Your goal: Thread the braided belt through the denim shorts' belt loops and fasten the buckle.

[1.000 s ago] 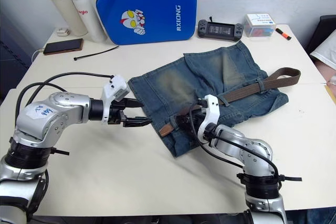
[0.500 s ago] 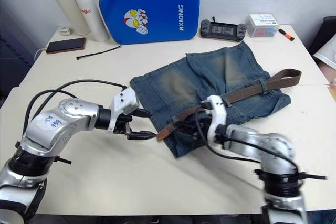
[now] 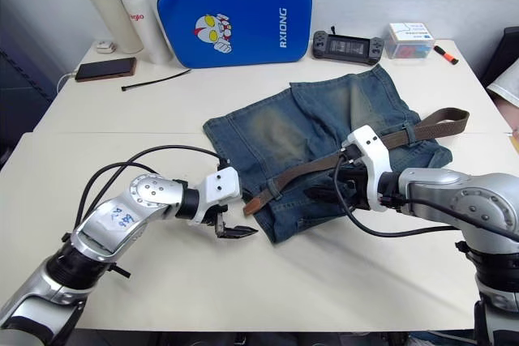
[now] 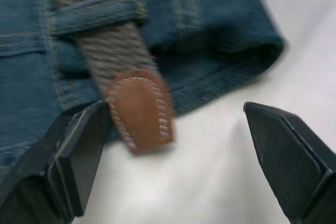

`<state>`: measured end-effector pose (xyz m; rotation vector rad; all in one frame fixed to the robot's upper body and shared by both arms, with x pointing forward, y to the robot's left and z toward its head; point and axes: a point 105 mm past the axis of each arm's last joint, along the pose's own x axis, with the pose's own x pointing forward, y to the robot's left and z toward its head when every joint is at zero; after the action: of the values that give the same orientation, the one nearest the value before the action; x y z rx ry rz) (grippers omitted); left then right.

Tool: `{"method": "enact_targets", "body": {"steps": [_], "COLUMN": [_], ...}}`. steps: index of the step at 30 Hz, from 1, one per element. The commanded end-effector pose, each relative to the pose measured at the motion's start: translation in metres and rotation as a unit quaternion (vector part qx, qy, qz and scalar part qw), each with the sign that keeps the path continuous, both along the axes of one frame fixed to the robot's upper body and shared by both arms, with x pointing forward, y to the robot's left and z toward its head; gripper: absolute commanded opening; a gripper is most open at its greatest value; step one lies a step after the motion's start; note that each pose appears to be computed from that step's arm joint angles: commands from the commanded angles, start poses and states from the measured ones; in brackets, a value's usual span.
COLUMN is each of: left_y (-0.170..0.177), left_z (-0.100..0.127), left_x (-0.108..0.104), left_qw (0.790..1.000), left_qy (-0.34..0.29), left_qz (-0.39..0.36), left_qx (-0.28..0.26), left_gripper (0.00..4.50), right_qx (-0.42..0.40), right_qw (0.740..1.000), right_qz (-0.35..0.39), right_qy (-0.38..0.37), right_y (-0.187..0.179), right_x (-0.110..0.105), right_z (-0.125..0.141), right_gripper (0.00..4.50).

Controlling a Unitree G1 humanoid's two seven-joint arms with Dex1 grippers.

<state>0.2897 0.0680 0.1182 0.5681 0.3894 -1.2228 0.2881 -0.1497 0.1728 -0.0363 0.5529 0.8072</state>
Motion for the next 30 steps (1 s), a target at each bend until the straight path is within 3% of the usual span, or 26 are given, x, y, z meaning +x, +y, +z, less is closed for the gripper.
{"method": "enact_targets", "body": {"steps": [1,4,7,13,15,24,26,28,30], "left_y": [-0.002,-0.001,-0.008,-0.012,-0.008,-0.001,0.0,0.003,0.007], "left_z": [0.005,0.003,0.002,0.013,0.016,0.022,0.025,0.026,0.033], "left_x": [0.009,0.017,0.015,0.01,0.011,0.02,0.018,0.017,0.015], "left_qw": [0.999,0.999,0.999,0.999,0.999,0.998,0.998,0.998,0.998], "left_qy": [-0.036,-0.04,-0.032,-0.012,-0.015,-0.028,-0.015,-0.018,-0.027], "left_qz": [0.006,0.026,0.016,0.011,0.015,0.04,0.041,0.037,0.031], "left_qx": [0.009,0.011,0.002,-0.033,-0.033,-0.037,-0.048,-0.041,-0.048], "left_gripper": [4.5,4.5,3.71,1.08,0.66,0.58,1.58,1.93,2.76], "right_qx": [-0.033,-0.05,-0.065,-0.085,-0.09,-0.102,-0.101,-0.101,-0.1], "right_qw": [0.999,0.999,0.998,0.996,0.996,0.994,0.994,0.995,0.995], "right_qz": [0.019,0.015,0.01,0.011,0.01,0.011,0.011,0.011,0.011], "right_qy": [-0.019,-0.016,-0.02,-0.022,-0.021,-0.025,-0.026,-0.026,-0.027], "right_y": [0.0,-0.003,-0.006,-0.012,-0.015,-0.021,-0.021,-0.021,-0.02], "right_x": [-0.006,-0.007,-0.007,-0.009,-0.009,-0.008,-0.007,-0.007,-0.006], "right_z": [0.002,-0.002,-0.003,-0.004,-0.004,-0.004,-0.004,-0.005,-0.006], "right_gripper": [4.44,4.44,4.5,4.5,4.5,4.5,4.5,4.5,4.5]}}
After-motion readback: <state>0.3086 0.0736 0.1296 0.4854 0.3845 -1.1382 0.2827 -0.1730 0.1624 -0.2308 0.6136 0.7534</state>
